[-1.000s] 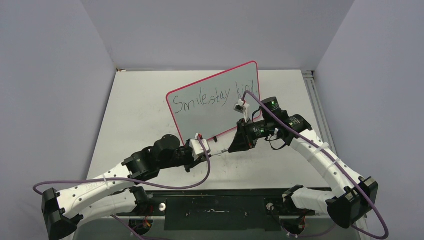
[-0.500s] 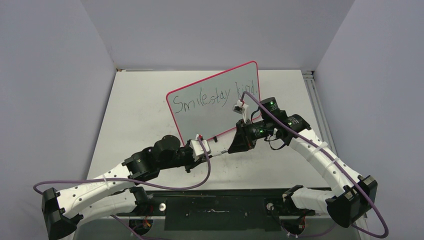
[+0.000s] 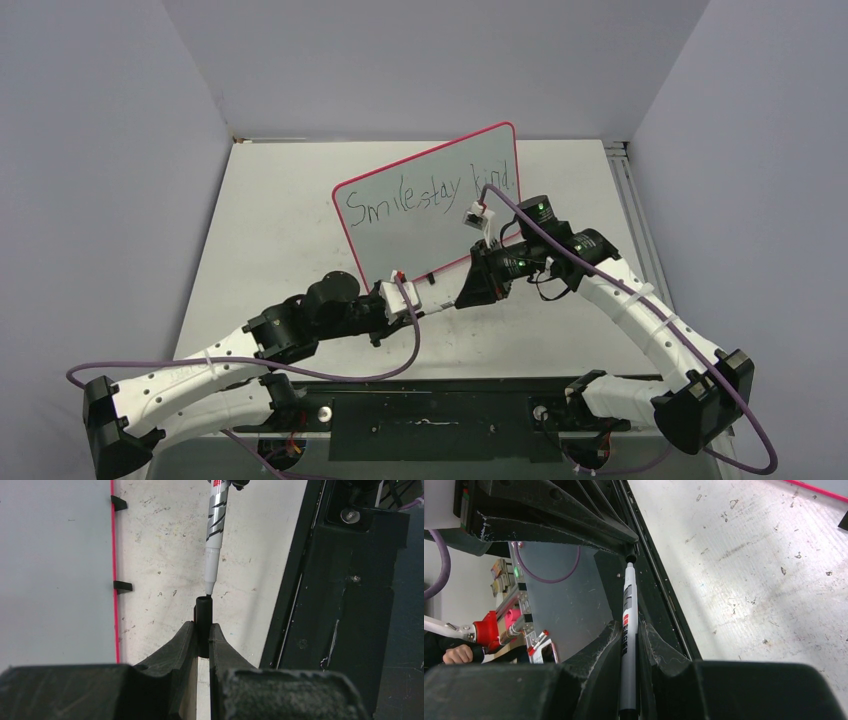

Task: Write a sentence on the whiteboard
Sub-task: Close the whiteboard marker at the center of the board.

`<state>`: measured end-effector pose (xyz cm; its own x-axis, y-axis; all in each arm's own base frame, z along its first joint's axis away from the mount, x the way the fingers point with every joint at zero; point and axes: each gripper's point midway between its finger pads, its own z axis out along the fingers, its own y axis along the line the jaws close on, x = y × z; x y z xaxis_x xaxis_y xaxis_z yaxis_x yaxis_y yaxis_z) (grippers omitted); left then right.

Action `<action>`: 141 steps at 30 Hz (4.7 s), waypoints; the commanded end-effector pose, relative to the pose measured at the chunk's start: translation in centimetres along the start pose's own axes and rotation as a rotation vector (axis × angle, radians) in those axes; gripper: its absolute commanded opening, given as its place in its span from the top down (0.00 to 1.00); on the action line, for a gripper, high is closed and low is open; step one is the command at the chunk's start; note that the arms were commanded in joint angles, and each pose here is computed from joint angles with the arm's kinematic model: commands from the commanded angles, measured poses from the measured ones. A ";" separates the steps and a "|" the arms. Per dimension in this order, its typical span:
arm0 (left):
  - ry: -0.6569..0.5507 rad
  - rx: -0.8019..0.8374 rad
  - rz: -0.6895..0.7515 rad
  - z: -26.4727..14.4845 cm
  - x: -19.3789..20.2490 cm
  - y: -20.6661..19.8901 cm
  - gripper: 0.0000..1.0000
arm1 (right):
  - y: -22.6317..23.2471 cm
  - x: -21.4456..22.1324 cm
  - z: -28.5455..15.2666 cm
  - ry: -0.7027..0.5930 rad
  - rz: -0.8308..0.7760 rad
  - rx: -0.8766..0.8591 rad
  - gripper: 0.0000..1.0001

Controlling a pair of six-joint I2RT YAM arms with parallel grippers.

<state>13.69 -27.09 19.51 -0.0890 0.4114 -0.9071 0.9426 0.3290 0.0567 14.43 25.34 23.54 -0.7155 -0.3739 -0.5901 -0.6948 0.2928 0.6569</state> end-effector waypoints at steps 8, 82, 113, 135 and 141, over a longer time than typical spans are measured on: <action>-0.075 0.032 0.031 -0.2 -1.8 -0.7 1.00 | 0.4 -0.5 0.3 0.002 -0.042 -0.026 0.95; -0.288 0.064 0.061 -1.3 -7.8 -1.5 1.00 | 3.5 1.5 6.4 0.017 0.011 -0.272 0.95; -0.355 0.079 0.068 -1.2 -9.6 -1.7 1.00 | 3.7 1.9 6.8 0.018 0.017 -0.280 0.95; -0.410 0.086 0.067 -1.2 -11.1 -1.8 1.00 | 3.8 2.4 7.3 0.015 0.028 -0.293 0.95; -0.417 0.086 0.070 -1.3 -11.3 -1.7 1.00 | 3.9 2.7 7.6 0.023 0.035 -0.294 0.95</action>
<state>10.98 -25.85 16.62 -0.1580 0.5024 -0.8501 0.9620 0.2724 -0.0178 11.74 30.20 18.73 -0.8069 -0.3469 -0.4781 -0.5646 0.2153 0.7968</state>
